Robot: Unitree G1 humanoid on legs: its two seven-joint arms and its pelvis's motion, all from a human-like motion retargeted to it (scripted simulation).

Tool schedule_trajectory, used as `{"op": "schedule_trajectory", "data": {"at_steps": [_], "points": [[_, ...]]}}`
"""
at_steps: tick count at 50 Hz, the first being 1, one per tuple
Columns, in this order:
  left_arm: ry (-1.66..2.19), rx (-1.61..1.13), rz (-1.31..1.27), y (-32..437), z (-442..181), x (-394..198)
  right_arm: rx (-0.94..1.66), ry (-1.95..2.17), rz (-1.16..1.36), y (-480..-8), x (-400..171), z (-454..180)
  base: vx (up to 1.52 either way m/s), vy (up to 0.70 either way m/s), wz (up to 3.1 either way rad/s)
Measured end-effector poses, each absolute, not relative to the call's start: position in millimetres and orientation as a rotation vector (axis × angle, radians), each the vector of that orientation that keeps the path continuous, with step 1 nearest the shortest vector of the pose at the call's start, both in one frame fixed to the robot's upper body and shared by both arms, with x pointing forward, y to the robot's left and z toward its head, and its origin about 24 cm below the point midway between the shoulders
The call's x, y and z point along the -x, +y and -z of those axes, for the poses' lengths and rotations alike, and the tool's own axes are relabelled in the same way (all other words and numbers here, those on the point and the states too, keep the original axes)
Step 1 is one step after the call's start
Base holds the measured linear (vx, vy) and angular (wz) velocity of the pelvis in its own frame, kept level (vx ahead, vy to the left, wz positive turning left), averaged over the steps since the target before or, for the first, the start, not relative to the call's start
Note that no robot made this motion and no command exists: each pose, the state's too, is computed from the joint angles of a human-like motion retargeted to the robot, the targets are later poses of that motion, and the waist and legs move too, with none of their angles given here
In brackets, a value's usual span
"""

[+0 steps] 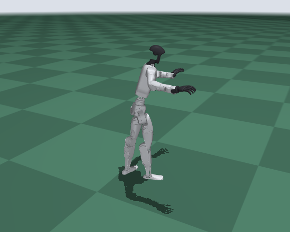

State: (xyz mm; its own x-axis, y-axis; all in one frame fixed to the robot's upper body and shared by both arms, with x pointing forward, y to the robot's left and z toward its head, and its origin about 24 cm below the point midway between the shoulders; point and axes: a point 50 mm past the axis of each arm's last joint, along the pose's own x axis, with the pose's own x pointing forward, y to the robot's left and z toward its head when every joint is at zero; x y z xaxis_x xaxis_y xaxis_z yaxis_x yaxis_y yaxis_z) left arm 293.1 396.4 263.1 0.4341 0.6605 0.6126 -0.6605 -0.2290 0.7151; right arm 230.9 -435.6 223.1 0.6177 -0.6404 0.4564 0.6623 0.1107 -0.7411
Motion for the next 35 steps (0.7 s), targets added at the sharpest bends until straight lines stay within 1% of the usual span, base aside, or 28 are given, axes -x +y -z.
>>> {"op": "schedule_trajectory", "data": {"at_steps": [1,2,3,4,5,7,9,10,11,12,13,15,19,25,28,30,32,35], "points": [[-0.214,-1.392,-1.199,380.2,-272.4,-301.1,1.165,-0.092,0.976,-431.0,-232.3,-224.6,0.00,0.02,-0.53],[-0.461,-1.362,-1.159,359.1,-281.4,-308.1,1.196,-0.169,1.011,-427.6,-232.2,-226.8,0.00,0.05,3.62],[-0.749,-1.131,-1.119,332.0,-293.8,-310.9,1.167,-0.257,1.090,-427.2,-228.8,-230.6,0.03,0.06,4.11],[-0.849,-1.007,-1.109,324.9,-295.9,-310.1,1.156,-0.306,1.121,-425.8,-228.7,-234.4,0.10,0.04,1.84],[-0.867,-0.953,-1.114,326.9,-292.9,-309.6,1.156,-0.337,1.128,-423.8,-230.3,-238.3,0.18,-0.01,-3.37],[-0.735,-1.035,-1.133,338.5,-283.1,-312.3,1.180,-0.281,1.096,-423.9,-235.1,-238.0,0.11,0.00,-4.79],[-0.535,-1.138,-1.153,352.6,-274.2,-314.7,1.196,-0.163,1.058,-427.7,-238.0,-233.1,-0.08,0.07,-2.77],[-0.433,-1.190,-1.166,359.4,-270.7,-314.8,1.205,-0.100,1.040,-429.6,-239.1,-230.6,0.17,-0.03,-6.11],[-0.209,-1.347,-1.193,376.6,-258.3,-308.9,1.218,-0.045,0.995,-428.9,-240.4,-229.0,0.37,-0.13,-9.13],[0.004,-1.446,-1.216,391.7,-249.1,-300.3,1.211,0.010,0.954,-428.9,-240.7,-226.5,0.36,-0.32,-10.29],[0.174,-1.472,-1.211,401.9,-244.4,-292.8,1.165,0.059,0.915,-430.3,-239.6,-222.2,0.13,-0.26,-6.78],[0.283,-1.459,-1.201,406.9,-240.9,-288.0,1.135,0.133,0.894,-433.8,-236.4,-213.3,0.12,-0.06,-3.40],[0.351,-1.513,-1.194,410.6,-242.6,-284.9,1.093,0.216,0.843,-434.0,-235.6,-194.4,0.19,0.24,-2.77],[0.253,-1.556,-1.134,407.3,-239.6,-290.8,1.123,0.148,0.776,-425.7,-239.7,-189.4,0.04,0.23,-3.00],[0.178,-1.525,-1.150,408.1,-239.5,-290.3,1.162,0.080,0.786,-422.0,-243.0,-198.9,-0.06,0.24,-2.86],[0.036,-1.474,-1.167,405.7,-242.7,-289.9,1.167,-0.041,0.826,-417.5,-244.0,-211.4,-0.13,0.30,-2.58],[0.046,-1.396,-1.244,411.7,-240.7,-284.5,1.176,-0.027,0.836,-418.3,-245.7,-213.0,-0.21,0.25,-2.62],[0.068,-1.331,-1.291,418.8,-240.7,-278.6,1.164,-0.023,0.837,-417.8,-248.2,-215.4,-0.27,0.21,-1.98]]}}
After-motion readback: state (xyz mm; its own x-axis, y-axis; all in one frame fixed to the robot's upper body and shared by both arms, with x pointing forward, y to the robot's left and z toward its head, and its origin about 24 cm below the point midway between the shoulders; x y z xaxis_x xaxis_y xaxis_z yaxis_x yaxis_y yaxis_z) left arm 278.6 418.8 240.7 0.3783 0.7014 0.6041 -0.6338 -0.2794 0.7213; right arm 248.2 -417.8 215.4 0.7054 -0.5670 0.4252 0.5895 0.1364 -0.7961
